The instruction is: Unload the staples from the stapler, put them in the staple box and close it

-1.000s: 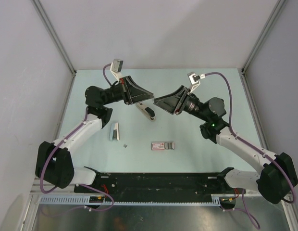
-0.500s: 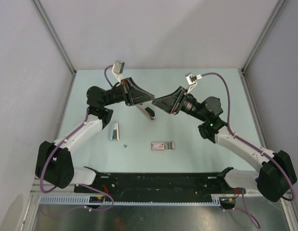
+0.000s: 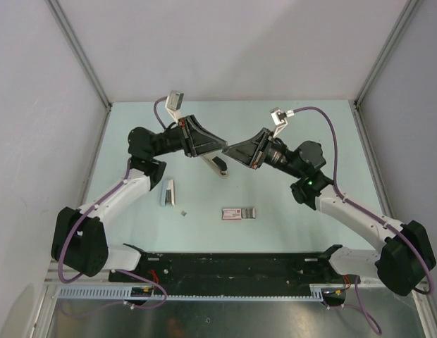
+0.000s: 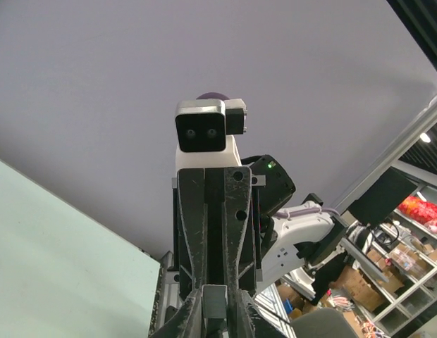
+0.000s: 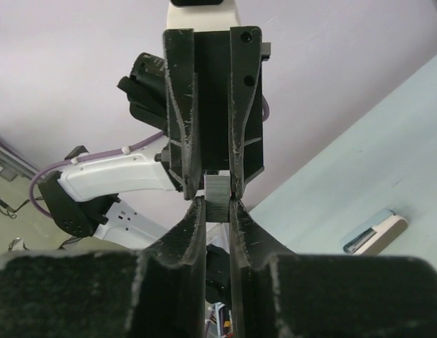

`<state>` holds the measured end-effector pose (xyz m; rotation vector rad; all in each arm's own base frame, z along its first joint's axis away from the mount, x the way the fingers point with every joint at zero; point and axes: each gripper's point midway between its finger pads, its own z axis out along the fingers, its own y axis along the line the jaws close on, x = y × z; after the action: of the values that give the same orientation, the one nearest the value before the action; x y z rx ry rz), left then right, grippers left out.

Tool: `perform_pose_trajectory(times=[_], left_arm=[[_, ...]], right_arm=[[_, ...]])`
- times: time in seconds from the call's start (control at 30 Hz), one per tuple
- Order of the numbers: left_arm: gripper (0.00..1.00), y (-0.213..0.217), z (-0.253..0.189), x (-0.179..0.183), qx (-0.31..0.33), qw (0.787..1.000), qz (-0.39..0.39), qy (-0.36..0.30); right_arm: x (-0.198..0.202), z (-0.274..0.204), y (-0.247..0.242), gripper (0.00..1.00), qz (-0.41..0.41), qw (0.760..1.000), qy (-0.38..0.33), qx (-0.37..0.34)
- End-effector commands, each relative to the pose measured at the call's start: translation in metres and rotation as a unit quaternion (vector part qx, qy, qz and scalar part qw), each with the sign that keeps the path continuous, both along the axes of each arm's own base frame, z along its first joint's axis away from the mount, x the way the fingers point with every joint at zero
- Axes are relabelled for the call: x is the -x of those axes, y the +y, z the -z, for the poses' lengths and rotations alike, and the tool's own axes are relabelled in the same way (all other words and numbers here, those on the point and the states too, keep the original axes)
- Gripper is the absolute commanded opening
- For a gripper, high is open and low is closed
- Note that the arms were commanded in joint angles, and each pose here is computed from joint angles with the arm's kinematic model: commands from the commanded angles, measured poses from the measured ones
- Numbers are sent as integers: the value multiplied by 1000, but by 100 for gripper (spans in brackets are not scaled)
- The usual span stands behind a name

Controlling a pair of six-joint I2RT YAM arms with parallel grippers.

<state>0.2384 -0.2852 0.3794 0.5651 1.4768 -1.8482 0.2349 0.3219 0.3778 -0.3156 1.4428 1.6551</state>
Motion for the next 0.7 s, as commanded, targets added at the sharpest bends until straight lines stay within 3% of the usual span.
perform_pose_trajectory(times=[0.0, 0.07, 0.13, 0.23, 0.43, 0.67], left_arm=[[35, 2, -10, 20, 1, 999, 17, -47], [45, 3, -12, 17, -2, 999, 10, -50], [64, 4, -12, 11, -9, 999, -2, -51], [84, 8, -3, -9, -40, 998, -42, -40], [93, 22, 60, -54, -199, 969, -148, -13], [99, 54, 122, -72, -345, 915, -196, -63]], right_arm=[[0, -23, -7, 5, 22, 999, -34, -2], [-3, -7, -7, 2, 32, 999, -21, 29], [-7, 14, -9, 1, 48, 996, -4, 71], [-10, 50, -12, 0, 78, 986, 11, 144], [-16, 125, -30, 0, 172, 945, 67, 271], [-9, 216, -59, 0, 294, 858, 151, 392]])
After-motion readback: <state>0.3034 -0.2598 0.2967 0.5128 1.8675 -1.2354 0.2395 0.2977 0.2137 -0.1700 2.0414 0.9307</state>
